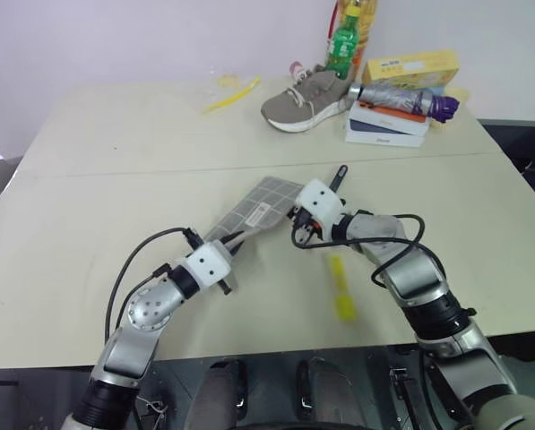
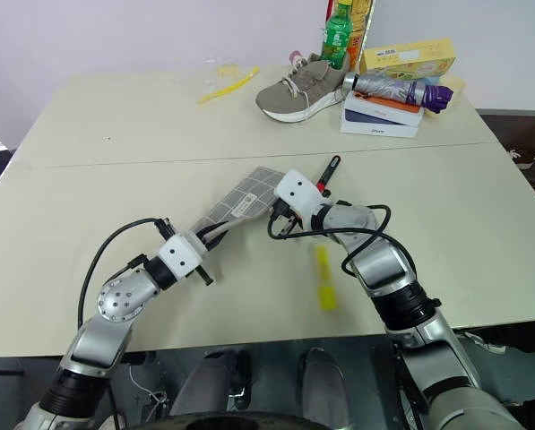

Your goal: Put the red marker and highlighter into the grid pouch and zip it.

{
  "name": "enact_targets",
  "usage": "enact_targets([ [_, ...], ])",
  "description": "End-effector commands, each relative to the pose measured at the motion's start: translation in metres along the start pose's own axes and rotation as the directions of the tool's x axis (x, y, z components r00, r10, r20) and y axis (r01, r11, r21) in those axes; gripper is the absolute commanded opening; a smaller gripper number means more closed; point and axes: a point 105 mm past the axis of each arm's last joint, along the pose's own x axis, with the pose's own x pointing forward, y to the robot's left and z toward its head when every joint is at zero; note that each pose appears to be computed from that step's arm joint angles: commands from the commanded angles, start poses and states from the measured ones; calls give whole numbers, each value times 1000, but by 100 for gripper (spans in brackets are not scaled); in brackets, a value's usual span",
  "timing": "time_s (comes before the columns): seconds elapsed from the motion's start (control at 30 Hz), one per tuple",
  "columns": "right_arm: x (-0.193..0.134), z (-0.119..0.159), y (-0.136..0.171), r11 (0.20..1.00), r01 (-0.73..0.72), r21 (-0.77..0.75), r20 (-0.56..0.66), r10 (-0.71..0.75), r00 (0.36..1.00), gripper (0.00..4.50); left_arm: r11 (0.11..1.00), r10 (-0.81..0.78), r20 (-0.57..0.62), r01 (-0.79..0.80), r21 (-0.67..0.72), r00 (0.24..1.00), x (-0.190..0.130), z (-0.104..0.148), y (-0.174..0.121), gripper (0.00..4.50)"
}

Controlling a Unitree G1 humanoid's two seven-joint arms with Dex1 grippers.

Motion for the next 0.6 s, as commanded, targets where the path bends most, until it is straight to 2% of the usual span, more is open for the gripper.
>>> enact_targets([
  [0.03,-6,24,7,996,-26,-80,61,31,998,6,1000,-12,11,12,1,1000,7,2,-2,0],
  [0.33,-5,38,26,982,-109,-152,65,120,991,6,1000,0,26,0,-7,1000,32,6,-3,0],
  [0.6,-7,47,53,929,-249,-273,31,268,963,6,1000,5,31,-5,-13,1000,57,8,-3,0],
])
